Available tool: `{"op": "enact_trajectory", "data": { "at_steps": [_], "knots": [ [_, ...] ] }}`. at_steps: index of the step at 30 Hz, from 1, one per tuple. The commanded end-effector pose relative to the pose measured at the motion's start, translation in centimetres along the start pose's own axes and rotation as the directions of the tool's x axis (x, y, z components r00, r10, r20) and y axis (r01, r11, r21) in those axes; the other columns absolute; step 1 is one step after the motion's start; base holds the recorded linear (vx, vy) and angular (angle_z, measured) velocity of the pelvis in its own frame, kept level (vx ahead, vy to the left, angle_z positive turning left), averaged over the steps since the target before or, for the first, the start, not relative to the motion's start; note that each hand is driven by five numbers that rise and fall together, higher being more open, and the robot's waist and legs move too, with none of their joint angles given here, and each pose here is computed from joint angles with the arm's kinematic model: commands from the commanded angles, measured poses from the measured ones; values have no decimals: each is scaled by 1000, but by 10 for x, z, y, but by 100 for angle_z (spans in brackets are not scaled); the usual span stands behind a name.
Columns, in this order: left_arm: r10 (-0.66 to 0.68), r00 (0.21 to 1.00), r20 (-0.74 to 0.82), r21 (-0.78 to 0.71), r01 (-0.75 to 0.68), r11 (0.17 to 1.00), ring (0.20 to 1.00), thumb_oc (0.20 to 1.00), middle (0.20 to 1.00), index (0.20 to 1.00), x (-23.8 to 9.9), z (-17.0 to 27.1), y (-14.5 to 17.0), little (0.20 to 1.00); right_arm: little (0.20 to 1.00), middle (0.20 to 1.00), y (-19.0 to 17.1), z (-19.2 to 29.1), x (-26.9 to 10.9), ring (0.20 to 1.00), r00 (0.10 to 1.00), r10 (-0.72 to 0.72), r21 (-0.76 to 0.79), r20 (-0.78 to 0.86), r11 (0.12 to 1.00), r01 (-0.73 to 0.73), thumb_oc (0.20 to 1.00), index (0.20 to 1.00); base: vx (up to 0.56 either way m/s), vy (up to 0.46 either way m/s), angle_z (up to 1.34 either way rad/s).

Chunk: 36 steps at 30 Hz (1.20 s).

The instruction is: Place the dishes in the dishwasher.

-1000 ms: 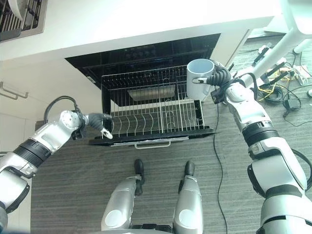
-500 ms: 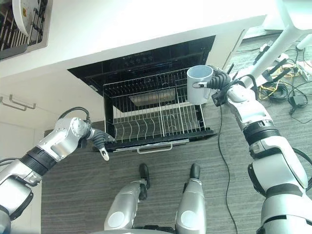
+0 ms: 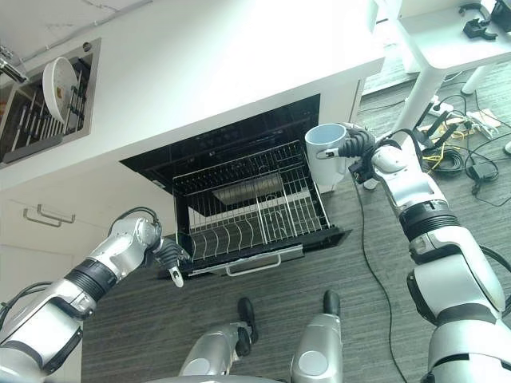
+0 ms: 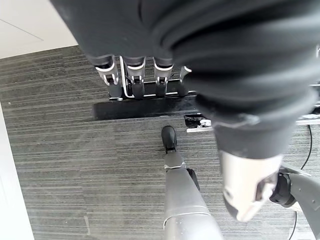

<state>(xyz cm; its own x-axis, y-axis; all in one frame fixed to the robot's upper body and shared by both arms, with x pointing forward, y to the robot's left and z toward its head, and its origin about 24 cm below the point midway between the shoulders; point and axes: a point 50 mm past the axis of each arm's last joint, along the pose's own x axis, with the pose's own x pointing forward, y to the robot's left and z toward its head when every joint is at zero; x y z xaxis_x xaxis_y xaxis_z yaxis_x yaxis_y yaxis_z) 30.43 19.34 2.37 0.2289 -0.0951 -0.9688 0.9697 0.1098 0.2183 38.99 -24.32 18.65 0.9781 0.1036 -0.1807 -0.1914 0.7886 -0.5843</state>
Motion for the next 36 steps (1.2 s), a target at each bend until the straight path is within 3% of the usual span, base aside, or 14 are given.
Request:
{"op": "enact_trajectory", "data": {
  "at_steps": [1,4,5,7,8,9,11,13,15,17,19,21,24,36],
  "knots": [
    [-615,781,104,-107,624,774,1000,1000,1000,1000,68,-28,-157,1000,200,200,-19,24,-4,200,994,-53,-3,94,999,53,200,200,84,28,1],
    [-446,842,304,-155,505,849,1000,1000,1000,1000,57,-14,-131,1000,200,200,-19,19,-6,200,995,-56,-6,77,998,57,200,200,76,27,1],
    [-294,839,458,-216,426,879,1000,1000,1000,1000,44,1,-110,1000,200,200,-19,15,-7,200,996,-61,-5,65,998,62,200,200,49,4,2],
    [-107,794,598,-292,340,894,1000,1000,1000,1000,19,17,-83,1000,200,200,-20,5,-10,200,996,-71,-2,48,997,71,200,200,47,-28,6],
    [179,641,746,-419,244,875,1000,1000,1000,1000,-23,35,-47,1000,200,200,-17,-11,-14,200,996,-89,11,28,996,89,200,200,35,-51,17],
    [209,622,755,-435,236,869,1000,1000,1000,1000,-27,36,-43,1000,200,200,-17,-12,-15,200,995,-90,12,28,996,90,200,200,37,-103,35],
    [588,297,752,-646,154,748,1000,1000,1000,1000,-81,37,10,1000,200,200,-4,-22,-14,200,995,-99,44,33,994,98,200,200,19,-145,26],
    [716,124,687,-727,137,673,1000,1000,1000,1000,-102,31,26,1000,200,200,2,-25,-14,200,993,-106,65,43,993,103,200,200,-23,-137,9],
    [818,-128,561,-798,176,576,1000,1000,1000,1000,-128,22,34,1000,200,200,9,-27,-14,200,990,-123,95,61,989,117,200,200,-45,-155,15],
    [834,-291,469,-824,196,532,1000,1000,1000,1000,-144,22,32,1000,200,200,17,-28,-14,200,987,-143,131,73,982,133,200,200,-21,-146,10],
    [826,-371,424,-832,200,517,1000,1000,1000,1000,-154,25,28,1000,200,200,25,-31,-15,200,986,-152,161,73,977,139,200,200,7,-143,13],
    [813,-423,401,-835,194,514,1000,1000,1000,1000,-160,29,25,1000,200,200,33,-37,-16,200,986,-156,185,66,973,141,200,200,48,-133,15],
    [793,-438,423,-824,179,538,1000,1000,1000,1000,-161,38,18,1000,200,200,46,-49,-19,200,987,-154,221,51,965,140,200,200,93,-106,8],
    [808,-287,515,-795,194,575,1000,1000,1000,1000,-134,50,6,1000,200,200,66,-72,-24,200,992,-128,270,-21,954,129,200,200,114,-79,4]
  ]
}}
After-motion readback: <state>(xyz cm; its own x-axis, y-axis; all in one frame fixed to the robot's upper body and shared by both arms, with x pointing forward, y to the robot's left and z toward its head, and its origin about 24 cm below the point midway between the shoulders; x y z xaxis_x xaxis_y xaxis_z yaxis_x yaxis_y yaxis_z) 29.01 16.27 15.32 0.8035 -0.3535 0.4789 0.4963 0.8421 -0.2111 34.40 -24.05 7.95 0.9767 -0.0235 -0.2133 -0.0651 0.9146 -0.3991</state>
